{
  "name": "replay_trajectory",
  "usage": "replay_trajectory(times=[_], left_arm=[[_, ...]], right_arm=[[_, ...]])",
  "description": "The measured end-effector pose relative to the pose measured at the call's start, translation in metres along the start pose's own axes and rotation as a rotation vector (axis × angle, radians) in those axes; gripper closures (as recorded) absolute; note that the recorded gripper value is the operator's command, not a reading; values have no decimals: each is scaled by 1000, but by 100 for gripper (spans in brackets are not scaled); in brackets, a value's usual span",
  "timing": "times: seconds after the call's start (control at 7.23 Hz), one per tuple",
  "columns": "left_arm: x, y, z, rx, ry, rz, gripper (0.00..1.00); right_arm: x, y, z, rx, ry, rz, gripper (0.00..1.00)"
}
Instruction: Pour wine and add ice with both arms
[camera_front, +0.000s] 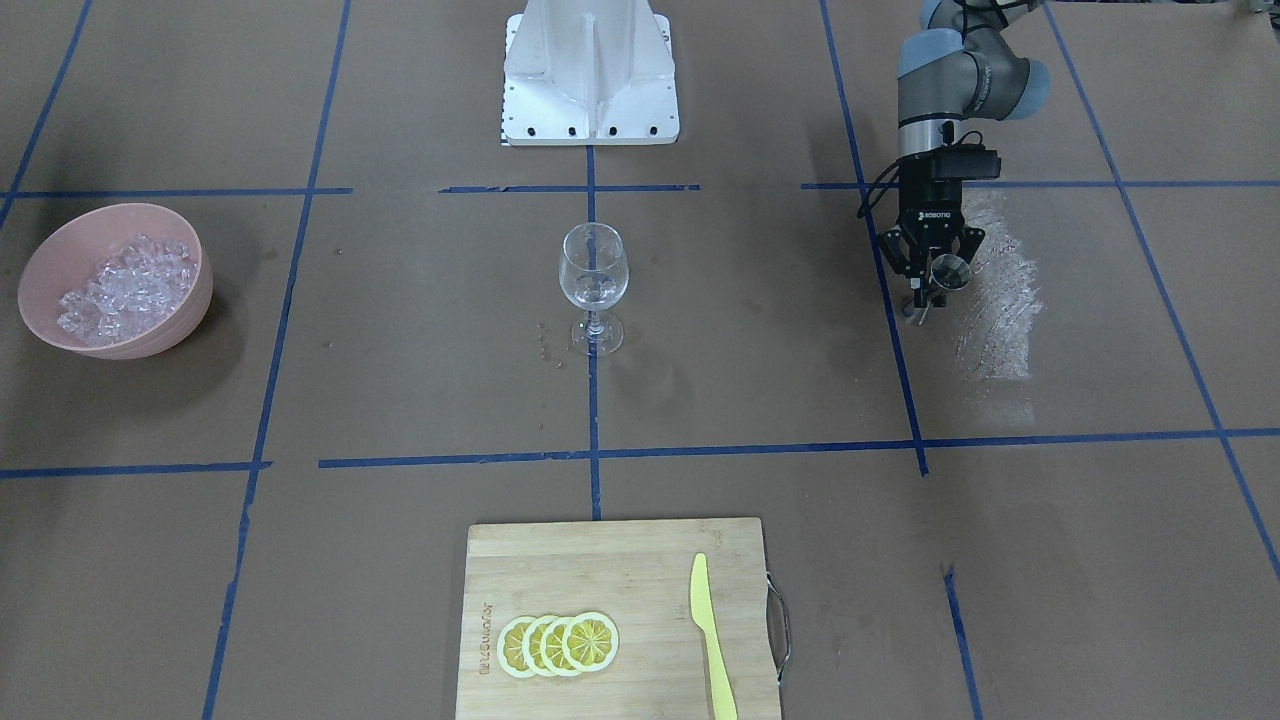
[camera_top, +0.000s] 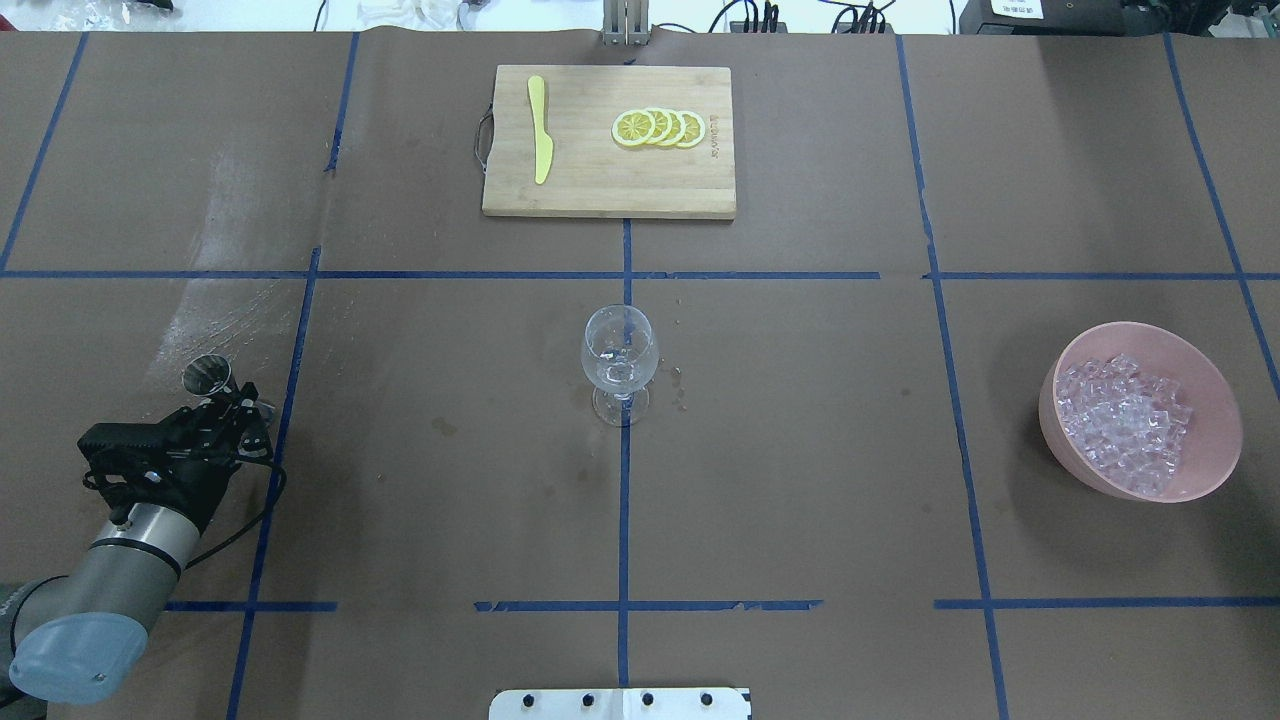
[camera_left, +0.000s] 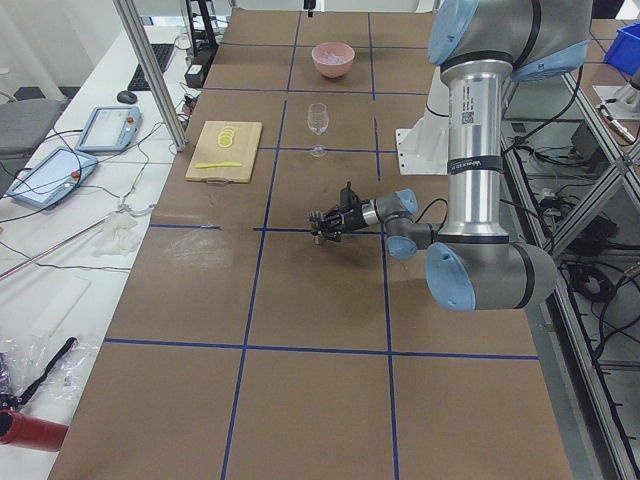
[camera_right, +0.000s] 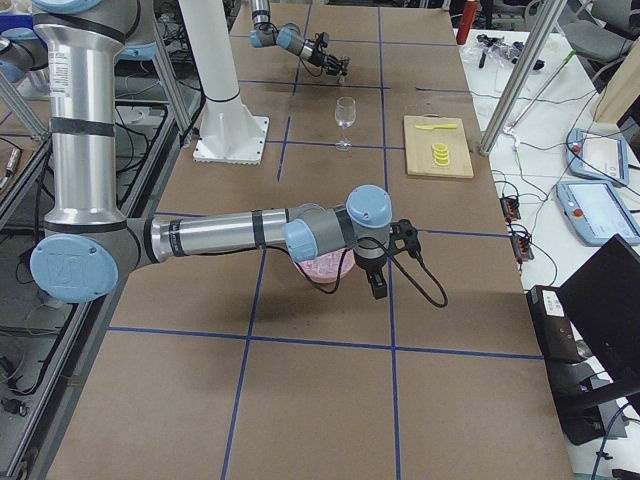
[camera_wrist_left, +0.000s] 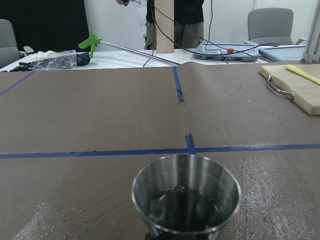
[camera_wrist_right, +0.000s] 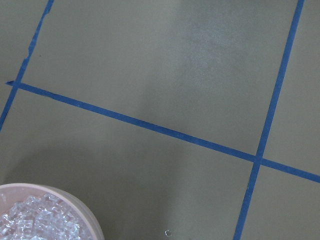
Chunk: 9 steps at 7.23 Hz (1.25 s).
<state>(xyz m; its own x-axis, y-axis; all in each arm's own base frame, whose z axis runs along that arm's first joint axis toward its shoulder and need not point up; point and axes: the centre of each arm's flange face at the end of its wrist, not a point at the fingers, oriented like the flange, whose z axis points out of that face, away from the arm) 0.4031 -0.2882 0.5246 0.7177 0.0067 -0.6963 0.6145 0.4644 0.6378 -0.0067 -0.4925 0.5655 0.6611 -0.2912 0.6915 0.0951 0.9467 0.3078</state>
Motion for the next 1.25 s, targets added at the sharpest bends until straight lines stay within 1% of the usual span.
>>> replay_trajectory(times=[0.28,0.42,0.69,0.83,0.97,1.11,1.25], left_arm=[[4,-6,-3,3,9,0,100],[8,-11,-5,7,14,17,100],[15,-25,-10,21,36,97,100],[22,-38,-17,43,87,132,100],[30,-56,-27,91,171,159,100],[36,-73,-37,150,242,190,100],[41,-84,-42,198,273,249,100]], right_arm=[[0,0,0,0,0,0,0],[0,-1,0,0,1,0,0],[0,-1,0,1,1,-1,0],[0,-1,0,1,1,-1,0],[0,-2,0,1,1,-1,0],[0,-2,0,1,1,0,0],[0,-2,0,1,0,0,0]])
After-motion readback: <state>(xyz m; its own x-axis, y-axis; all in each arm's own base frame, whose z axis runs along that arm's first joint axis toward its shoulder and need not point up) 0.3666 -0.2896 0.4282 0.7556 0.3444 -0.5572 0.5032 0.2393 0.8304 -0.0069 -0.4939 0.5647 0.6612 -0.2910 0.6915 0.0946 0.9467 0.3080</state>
